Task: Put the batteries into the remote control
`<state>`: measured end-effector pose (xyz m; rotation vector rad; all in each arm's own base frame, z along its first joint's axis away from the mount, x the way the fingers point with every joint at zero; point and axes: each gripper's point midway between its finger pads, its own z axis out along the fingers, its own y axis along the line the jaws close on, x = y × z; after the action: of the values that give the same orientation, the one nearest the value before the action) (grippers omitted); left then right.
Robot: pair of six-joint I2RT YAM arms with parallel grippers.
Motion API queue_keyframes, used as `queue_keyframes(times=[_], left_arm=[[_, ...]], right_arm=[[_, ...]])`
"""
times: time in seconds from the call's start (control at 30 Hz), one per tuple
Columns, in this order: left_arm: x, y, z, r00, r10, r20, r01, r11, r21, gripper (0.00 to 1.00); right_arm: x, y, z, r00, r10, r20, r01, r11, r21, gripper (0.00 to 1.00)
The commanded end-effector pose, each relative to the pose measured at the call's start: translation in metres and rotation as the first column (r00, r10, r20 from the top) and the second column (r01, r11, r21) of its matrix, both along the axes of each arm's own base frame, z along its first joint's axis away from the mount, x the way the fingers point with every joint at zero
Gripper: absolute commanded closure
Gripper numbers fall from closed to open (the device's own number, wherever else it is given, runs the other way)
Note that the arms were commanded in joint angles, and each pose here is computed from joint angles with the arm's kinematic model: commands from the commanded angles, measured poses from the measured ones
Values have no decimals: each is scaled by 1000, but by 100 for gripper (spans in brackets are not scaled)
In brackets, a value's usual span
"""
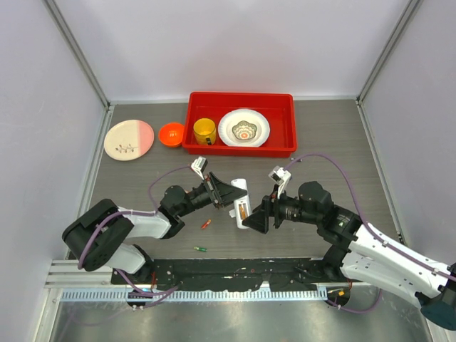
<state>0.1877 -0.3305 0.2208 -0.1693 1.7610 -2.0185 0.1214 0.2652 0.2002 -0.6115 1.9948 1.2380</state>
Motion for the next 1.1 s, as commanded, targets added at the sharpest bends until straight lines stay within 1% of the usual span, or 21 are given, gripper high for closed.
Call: queue_keyframes(times=[0.0, 0.17, 0.3, 0.8, 0.97, 1.07], left_arm=[[-18, 10, 68, 976, -3, 216, 47, 978, -201, 100], [-18, 11, 69, 975, -2, 224, 48, 978, -201, 100], [-19, 12, 70, 974, -1, 226, 48, 978, -203, 100], [-21, 14, 72, 972, 0, 234, 50, 977, -207, 100], [-21, 15, 69, 973, 4, 229, 44, 978, -202, 100], [-20, 14, 67, 974, 6, 228, 40, 980, -197, 100]], right_arm=[[6, 7, 18, 999, 3, 47, -6, 998, 63, 23], [6, 9, 19, 999, 4, 42, -7, 997, 81, 23], [10, 10, 16, 1000, -7, 30, 5, 998, 69, 23], [19, 7, 8, 999, -42, -9, 43, 996, 72, 28], [17, 10, 11, 1000, -18, -9, 18, 996, 84, 28], [14, 13, 15, 1000, 16, -4, -15, 996, 89, 26]])
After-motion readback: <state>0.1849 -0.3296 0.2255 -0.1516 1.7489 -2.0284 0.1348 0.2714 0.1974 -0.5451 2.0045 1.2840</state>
